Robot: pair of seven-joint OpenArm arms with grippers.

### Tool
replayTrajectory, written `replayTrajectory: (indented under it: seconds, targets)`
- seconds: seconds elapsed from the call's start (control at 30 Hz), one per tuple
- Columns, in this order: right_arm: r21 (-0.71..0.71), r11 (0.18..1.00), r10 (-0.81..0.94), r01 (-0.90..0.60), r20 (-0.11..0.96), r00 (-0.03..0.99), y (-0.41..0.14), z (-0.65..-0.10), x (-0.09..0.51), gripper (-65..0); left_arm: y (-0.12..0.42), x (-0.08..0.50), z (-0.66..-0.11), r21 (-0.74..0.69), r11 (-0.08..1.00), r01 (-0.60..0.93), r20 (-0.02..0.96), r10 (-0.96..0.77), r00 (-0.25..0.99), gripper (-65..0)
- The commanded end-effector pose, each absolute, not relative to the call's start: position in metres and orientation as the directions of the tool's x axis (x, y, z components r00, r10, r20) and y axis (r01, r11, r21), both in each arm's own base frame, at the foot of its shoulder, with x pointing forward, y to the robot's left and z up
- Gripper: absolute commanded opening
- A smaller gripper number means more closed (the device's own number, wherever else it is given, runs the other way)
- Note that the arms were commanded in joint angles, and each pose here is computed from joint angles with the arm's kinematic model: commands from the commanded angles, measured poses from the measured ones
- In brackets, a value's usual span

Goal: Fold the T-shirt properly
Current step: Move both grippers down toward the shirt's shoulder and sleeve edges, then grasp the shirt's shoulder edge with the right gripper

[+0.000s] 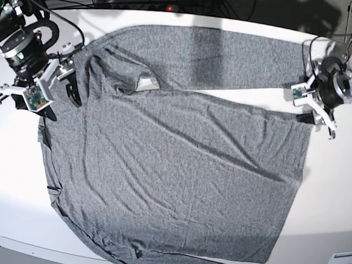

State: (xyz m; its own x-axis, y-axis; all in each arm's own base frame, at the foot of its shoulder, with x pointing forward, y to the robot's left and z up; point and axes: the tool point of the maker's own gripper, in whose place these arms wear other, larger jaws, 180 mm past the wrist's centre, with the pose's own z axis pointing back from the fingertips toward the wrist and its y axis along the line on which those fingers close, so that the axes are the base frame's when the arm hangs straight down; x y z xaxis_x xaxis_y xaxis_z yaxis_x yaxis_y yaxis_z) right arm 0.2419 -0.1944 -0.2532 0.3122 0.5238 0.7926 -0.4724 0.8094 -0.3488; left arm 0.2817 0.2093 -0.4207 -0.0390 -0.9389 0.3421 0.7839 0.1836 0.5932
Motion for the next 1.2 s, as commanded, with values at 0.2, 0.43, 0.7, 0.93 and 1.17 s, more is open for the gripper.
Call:
replayTrajectory:
  seconds: [0.2, 0.43, 0.7, 0.93, 1.17]
  targets:
    - [-0.366, 0.800, 0.528, -0.476, 0.807, 0.266, -0.190, -0.241, 0.245, -31.8, 0.237, 0.305, -0.417, 0.619, 0.206, 0.758, 0.317, -0.948, -0.001, -38.8]
    - [-0.294, 0.824, 0.458, -0.484, 0.849, 0.264, -0.180, -0.239, 0.243, -31.8, 0.226, 0.292, -0.428, 0.577, 0.216, 0.788, 0.354, -0.935, -0.003, -38.8]
    - [-0.276, 0.830, 0.492, -0.484, 0.772, 0.403, -0.192, -0.265, 0.231, -31.8, 0.219, 0.290, -0.430, 0.560, 0.235, 0.794, 0.382, -0.924, 0.004, -65.0]
    - [-0.430, 0.644, 0.751, -0.632, 0.515, 0.414, -0.232, -0.287, 0.195, -31.8, 0.219, 0.290, -0.429, 0.560, 0.235, 0.794, 0.385, -0.923, 0.002, -65.0]
    - [-0.524, 0.471, 0.873, -0.710, 0.391, 0.290, -0.242, -0.289, 0.184, -31.8, 0.219, 0.290, -0.429, 0.560, 0.235, 0.794, 0.385, -0.923, 0.002, -65.0]
